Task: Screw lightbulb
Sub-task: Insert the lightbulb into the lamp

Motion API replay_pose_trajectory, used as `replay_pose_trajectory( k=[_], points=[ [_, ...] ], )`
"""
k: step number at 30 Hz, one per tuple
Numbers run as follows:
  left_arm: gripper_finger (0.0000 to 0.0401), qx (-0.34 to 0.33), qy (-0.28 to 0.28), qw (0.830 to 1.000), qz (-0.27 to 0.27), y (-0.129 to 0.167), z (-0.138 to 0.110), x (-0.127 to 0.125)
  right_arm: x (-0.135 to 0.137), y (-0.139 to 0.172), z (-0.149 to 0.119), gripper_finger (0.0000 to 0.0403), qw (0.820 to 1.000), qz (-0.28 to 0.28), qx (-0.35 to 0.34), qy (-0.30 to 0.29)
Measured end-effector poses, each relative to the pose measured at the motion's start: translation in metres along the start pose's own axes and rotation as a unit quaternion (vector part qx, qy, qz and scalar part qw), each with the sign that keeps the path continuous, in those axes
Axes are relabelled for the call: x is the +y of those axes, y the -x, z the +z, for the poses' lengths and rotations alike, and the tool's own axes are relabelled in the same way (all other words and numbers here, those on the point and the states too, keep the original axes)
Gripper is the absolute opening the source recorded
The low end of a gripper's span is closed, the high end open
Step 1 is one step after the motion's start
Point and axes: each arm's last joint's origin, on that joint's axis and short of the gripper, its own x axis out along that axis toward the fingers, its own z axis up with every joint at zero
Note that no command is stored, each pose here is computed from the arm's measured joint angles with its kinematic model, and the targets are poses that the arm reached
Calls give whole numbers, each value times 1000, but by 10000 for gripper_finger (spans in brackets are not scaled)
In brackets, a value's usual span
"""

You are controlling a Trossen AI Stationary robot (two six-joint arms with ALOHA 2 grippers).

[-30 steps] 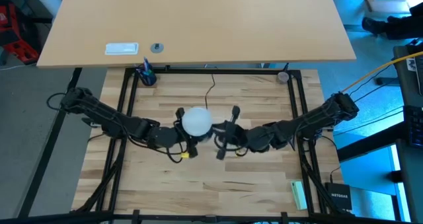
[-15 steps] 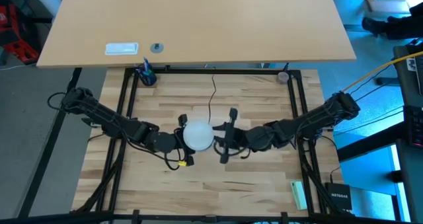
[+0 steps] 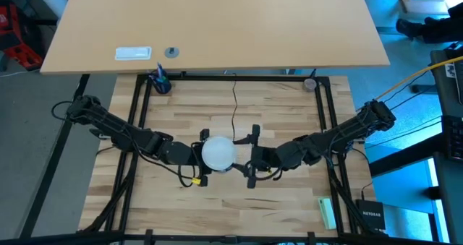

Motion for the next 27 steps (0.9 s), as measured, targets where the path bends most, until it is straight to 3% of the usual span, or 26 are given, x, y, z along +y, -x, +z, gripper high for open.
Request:
replay_pose_trajectory(
  k=[6, 18, 21, 25, 27],
  points=[
    [163, -2, 1, 999, -35, 0, 1, -1, 2, -4, -2, 279, 996, 77, -9, -37],
    [164, 15, -3, 999, -29, -14, -8, -2, -5, -28, -16, 275, 983, 158, -18, -89],
    [172, 15, -6, 999, -29, -13, -8, -2, -7, -26, -15, 245, 983, 160, -15, -88],
    [171, 18, -5, 999, -33, -12, -8, -2, -8, -24, -15, 167, 983, 164, -8, -83],
    [162, 19, -3, 999, -32, -12, -9, -2, -8, -24, -15, 161, 985, 150, -3, -81]
  ],
)
